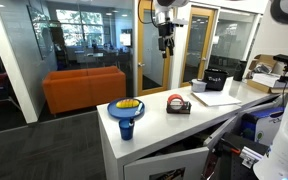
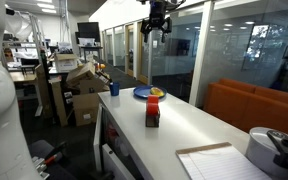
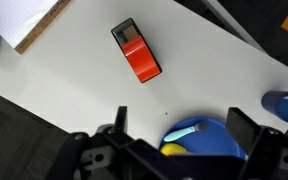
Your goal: Remove the black marker from the blue cup
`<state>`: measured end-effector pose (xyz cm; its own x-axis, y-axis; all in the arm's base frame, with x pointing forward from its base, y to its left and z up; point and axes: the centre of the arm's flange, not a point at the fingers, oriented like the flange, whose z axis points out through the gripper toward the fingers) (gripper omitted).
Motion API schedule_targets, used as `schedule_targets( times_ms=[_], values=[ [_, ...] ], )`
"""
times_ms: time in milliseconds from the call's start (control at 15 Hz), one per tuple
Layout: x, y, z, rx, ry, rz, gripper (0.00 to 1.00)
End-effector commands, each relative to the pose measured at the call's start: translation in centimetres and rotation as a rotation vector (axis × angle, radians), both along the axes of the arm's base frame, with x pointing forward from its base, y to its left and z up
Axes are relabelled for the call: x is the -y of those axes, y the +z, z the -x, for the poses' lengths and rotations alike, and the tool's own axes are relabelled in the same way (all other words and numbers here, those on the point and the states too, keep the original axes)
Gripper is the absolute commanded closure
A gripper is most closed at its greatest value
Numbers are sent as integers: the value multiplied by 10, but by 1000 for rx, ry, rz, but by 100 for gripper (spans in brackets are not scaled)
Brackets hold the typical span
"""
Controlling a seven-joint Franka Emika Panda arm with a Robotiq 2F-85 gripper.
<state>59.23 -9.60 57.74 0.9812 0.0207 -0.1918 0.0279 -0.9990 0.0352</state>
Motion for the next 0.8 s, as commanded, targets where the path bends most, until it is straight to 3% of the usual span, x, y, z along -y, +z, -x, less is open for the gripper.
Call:
schedule_targets(
  times_ms=[0,267,733],
  values=[
    [-36,8,-13,-18,65,-34,0],
    [-87,-12,-8,-22,185,-49,0],
    [-125,-112,-21,-154,307,-2,0]
  ],
)
